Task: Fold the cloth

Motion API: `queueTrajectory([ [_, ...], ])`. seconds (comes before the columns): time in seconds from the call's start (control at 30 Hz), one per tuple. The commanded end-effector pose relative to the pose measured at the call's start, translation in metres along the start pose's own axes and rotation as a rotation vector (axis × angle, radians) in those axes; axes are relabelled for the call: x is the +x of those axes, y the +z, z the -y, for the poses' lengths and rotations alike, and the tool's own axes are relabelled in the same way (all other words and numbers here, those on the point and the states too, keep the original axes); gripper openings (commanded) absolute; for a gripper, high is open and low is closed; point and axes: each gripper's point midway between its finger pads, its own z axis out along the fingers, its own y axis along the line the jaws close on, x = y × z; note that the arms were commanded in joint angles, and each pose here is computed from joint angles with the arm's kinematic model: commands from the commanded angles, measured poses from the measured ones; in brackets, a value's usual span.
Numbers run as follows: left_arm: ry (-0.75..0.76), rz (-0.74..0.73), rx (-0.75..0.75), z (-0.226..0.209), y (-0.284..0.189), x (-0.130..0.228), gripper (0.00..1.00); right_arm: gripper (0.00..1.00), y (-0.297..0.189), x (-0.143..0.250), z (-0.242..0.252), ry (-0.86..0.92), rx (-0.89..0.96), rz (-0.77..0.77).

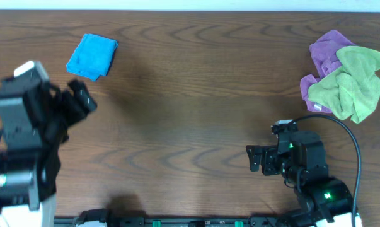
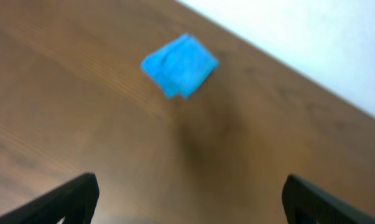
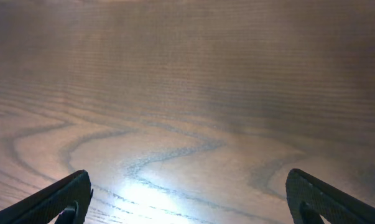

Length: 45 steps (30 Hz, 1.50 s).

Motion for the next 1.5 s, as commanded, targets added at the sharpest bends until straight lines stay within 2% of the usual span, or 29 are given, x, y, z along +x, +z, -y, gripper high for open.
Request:
queueTrajectory([
  [0.0,0.021,-0.002,-0.031,-0.013,-0.026,0.013,0.95,0.99,0.000,0.000,0.001,0.022,0.001,0.002],
  [0.23,0.028,-0.092,-0.071,-0.038,-0.065,0.062,0.95,0.99,0.000,0.000,0.001,0.022,0.001,0.002],
  [0.5,0.029,-0.096,-0.075,-0.047,-0.071,0.081,0.95,0.99,0.000,0.000,0.001,0.022,0.001,0.002],
  [0.7,0.024,-0.035,-0.062,-0.057,-0.050,0.099,0.95,0.99,0.000,0.000,0.001,0.022,0.001,0.002],
  [1.0,0.011,0.115,0.004,-0.066,0.014,0.130,0.95,0.99,0.000,0.000,0.001,0.022,0.001,0.002],
  [1.33,0.010,0.130,0.011,-0.079,0.066,0.167,0.95,0.99,0.000,0.000,0.001,0.022,0.001,0.002],
  [1.47,0.082,0.136,0.022,-0.079,0.069,0.173,0.95,0.99,0.000,0.000,0.001,0.022,0.001,0.002],
])
